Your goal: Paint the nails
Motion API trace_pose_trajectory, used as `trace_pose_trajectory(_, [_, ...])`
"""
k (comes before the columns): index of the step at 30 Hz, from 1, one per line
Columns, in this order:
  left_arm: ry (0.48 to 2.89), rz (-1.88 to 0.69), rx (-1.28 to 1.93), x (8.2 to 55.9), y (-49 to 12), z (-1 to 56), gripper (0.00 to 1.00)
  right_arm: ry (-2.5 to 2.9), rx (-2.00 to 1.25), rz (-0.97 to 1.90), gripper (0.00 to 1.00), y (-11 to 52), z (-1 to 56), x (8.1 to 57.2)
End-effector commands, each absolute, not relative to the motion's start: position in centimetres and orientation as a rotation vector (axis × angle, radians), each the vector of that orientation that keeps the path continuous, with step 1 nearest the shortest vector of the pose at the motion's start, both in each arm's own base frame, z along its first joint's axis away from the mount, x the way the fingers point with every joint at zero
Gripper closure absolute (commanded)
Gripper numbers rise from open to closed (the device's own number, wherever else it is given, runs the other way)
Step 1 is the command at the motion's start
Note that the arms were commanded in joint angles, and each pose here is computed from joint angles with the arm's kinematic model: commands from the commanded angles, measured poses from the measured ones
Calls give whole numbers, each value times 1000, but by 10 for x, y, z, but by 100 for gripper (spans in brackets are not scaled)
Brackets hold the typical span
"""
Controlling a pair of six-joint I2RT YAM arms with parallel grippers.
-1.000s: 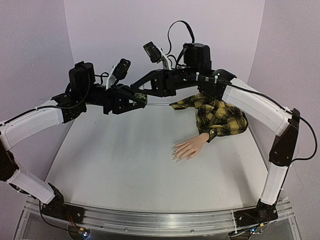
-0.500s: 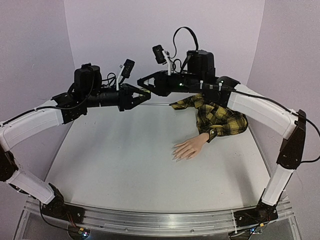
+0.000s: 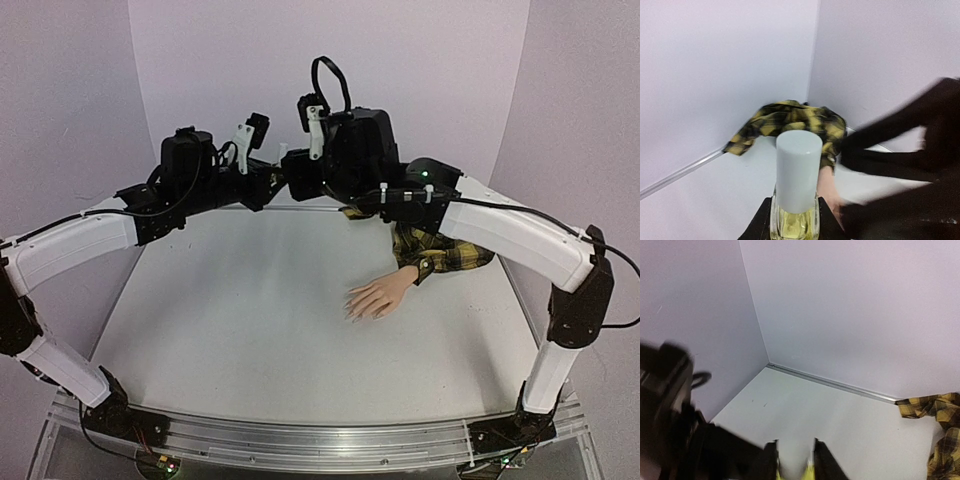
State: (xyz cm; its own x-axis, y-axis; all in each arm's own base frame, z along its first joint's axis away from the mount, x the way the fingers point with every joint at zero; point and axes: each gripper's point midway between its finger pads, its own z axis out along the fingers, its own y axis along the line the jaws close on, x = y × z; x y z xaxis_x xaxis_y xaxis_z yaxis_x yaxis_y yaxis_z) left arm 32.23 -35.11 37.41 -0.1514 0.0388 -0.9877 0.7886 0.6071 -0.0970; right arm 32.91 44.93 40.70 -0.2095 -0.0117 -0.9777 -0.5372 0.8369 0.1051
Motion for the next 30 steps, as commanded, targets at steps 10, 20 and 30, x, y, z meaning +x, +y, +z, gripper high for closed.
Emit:
trace_pose_trajectory(10, [1389, -1151, 1079, 227, -337, 409, 100, 1595, -885, 951, 4, 419, 461, 254])
trace_pose_trajectory(20, [1176, -1582, 1384, 153, -336, 423, 100, 1329, -1330, 1464, 27, 425, 478, 191])
trace_pose_trajectory(30, [1152, -1613, 1404, 152, -338, 426, 100, 1277, -1414, 1651, 56, 446, 475, 185])
